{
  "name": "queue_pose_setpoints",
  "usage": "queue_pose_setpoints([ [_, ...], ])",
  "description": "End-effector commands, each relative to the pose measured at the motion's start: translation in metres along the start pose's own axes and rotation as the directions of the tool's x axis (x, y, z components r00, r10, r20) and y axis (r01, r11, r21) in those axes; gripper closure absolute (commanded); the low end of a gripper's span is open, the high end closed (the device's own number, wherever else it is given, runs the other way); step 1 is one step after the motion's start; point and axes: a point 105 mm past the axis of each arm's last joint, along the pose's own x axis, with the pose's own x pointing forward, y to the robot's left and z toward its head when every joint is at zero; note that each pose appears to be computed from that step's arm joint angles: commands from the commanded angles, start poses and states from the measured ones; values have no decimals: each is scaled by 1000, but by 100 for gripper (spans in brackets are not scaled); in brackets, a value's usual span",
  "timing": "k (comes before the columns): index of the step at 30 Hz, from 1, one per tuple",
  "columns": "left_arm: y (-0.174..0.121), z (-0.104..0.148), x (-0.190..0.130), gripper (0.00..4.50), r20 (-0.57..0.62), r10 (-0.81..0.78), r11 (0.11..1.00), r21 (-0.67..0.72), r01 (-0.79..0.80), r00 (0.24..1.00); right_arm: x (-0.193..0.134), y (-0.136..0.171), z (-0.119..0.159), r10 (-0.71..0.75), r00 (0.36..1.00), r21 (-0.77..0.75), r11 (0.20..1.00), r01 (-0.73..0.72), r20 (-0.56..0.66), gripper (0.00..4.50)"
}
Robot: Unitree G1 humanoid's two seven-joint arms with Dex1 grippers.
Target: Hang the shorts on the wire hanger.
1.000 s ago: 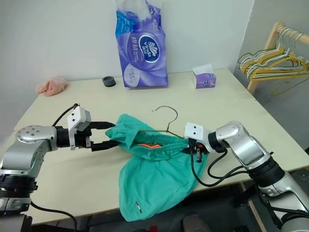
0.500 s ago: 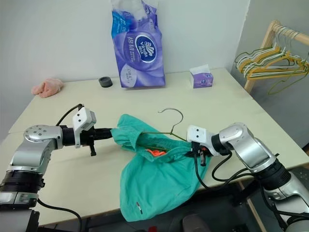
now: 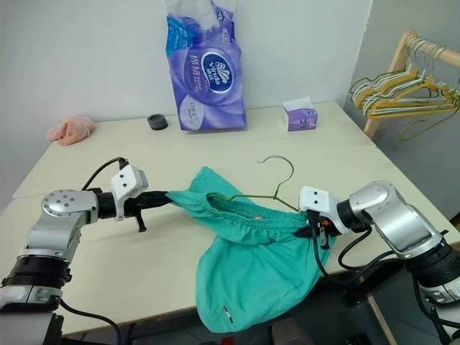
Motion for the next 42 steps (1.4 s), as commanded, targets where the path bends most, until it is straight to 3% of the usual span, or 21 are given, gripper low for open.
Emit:
queue_pose_setpoints([
  [1,11,30,1,448,115,61,998,3,-62,992,-5,-1,14,-13,999,-37,999,14,43,450],
  [5,15,53,2,448,212,93,995,-49,-85,973,-1,2,11,8,1000,-37,999,-7,29,450],
  [20,33,67,-12,448,228,164,986,-46,-158,960,8,7,-36,55,991,1,998,-56,-123,450],
  [34,15,69,-7,448,264,112,992,-80,-93,958,25,-4,3,-9,999,7,1000,8,37,450],
  [42,22,87,-19,448,343,154,979,-183,-95,926,28,-4,-4,-4,1000,19,1000,3,15,450],
])
